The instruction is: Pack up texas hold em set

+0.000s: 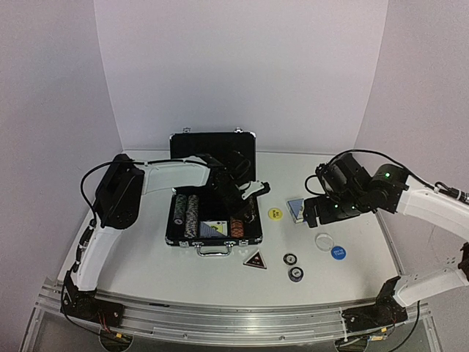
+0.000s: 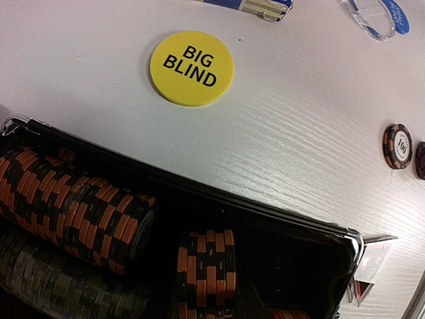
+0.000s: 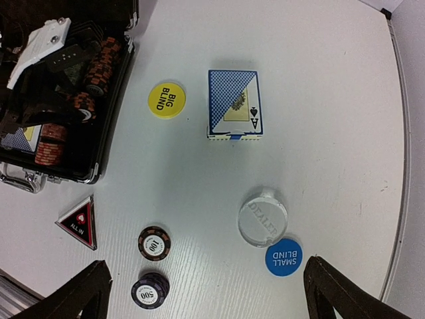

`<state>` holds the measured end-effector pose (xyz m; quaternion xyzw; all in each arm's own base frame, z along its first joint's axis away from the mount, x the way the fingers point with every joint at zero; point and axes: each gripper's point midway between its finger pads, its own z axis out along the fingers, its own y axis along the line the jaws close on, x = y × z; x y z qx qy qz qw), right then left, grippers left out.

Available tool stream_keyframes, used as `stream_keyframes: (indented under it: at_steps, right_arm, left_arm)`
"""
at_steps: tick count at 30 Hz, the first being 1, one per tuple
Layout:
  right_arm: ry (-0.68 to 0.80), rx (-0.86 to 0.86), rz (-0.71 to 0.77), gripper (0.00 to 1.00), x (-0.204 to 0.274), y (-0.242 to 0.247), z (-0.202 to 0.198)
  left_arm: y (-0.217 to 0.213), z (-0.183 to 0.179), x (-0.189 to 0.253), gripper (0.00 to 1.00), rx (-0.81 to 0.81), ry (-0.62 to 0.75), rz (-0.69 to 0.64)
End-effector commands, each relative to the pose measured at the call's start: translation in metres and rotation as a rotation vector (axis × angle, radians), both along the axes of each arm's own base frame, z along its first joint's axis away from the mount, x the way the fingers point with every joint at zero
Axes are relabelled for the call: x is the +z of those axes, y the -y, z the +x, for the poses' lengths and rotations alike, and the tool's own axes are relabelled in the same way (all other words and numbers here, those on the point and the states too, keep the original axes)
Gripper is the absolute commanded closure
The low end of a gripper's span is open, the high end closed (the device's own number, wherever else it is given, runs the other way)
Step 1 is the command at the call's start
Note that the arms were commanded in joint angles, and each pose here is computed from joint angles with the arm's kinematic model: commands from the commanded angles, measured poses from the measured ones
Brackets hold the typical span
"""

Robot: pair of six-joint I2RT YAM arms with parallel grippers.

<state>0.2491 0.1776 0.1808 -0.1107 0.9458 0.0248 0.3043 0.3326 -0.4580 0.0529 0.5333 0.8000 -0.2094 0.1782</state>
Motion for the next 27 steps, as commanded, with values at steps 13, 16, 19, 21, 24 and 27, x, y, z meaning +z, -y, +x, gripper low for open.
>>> stream_keyframes:
  at_steps: [13,16,19,21,24,27]
  right_arm:
    - [-0.017,-0.003,0.001,0.02,-0.006,0.002,-0.002]
    - [-0.019,0.003,0.005,0.03,-0.006,0.001,-0.002]
    - [-0.02,0.007,0.009,0.03,-0.005,0.0,-0.002]
    - [-0.02,0.01,0.013,0.03,-0.004,-0.001,-0.002]
    - [-0.019,0.014,0.011,0.03,-0.003,-0.002,-0.002]
    - [-0.016,0.018,0.006,0.03,-0.003,-0.002,-0.001]
  left_arm:
    - [0.004,0.031,-0.005,0.9,0.035,0.13,0.086]
    - [0.005,0.03,-0.005,0.83,0.022,0.132,0.089]
    - [0.004,0.031,-0.004,0.76,0.016,0.134,0.094]
    - [0.005,0.031,-0.001,0.73,0.016,0.138,0.089]
    - [0.007,0.031,0.004,0.69,0.01,0.144,0.081]
    - [0.008,0.032,0.01,0.67,0.007,0.161,0.075]
